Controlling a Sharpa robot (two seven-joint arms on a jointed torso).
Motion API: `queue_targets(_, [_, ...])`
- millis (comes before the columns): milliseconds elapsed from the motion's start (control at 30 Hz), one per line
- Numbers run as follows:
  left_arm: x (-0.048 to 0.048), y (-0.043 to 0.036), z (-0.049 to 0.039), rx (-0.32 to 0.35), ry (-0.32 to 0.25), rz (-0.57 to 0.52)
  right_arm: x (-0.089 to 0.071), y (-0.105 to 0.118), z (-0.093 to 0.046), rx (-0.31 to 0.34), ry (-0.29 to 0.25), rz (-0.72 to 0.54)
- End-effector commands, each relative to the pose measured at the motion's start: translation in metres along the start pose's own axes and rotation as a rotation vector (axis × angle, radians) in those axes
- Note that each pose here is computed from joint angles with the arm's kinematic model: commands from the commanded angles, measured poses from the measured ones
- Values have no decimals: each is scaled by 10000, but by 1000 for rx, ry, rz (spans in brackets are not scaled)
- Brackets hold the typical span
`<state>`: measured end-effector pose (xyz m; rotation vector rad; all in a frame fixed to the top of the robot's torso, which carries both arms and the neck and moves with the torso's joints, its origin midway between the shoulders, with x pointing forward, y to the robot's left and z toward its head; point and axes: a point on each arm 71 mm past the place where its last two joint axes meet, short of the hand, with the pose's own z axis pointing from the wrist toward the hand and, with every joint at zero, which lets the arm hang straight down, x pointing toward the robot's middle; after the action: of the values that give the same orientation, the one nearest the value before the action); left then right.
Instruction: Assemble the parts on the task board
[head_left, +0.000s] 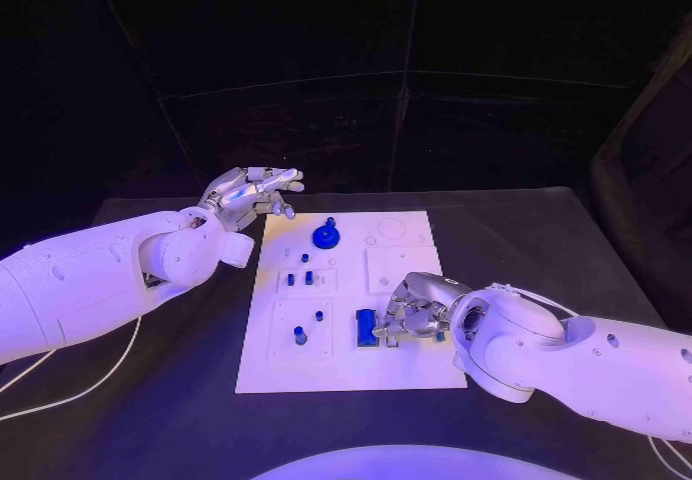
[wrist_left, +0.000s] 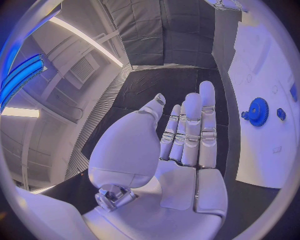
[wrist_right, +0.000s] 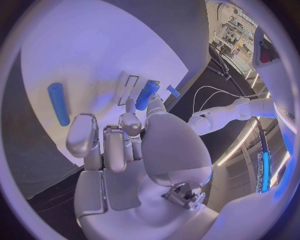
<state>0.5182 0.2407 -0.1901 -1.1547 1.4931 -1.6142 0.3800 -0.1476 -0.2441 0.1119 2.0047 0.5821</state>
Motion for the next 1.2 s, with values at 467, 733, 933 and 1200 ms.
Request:
queue_targets(467, [-1,-11,-2,4,8,-3,-382,-600,-394,61,-111,26])
queue_targets(733, [6,-7,2,4,11,-3,-369,-741,-364,117,-45,-67])
queue_targets(933, [2,-6,0,3,10,-3,-331,-755,-282,133,-9,-133])
queue_targets(1200, [2,-3,0,3,11,-2,-284,-700,-196,125,12,-171])
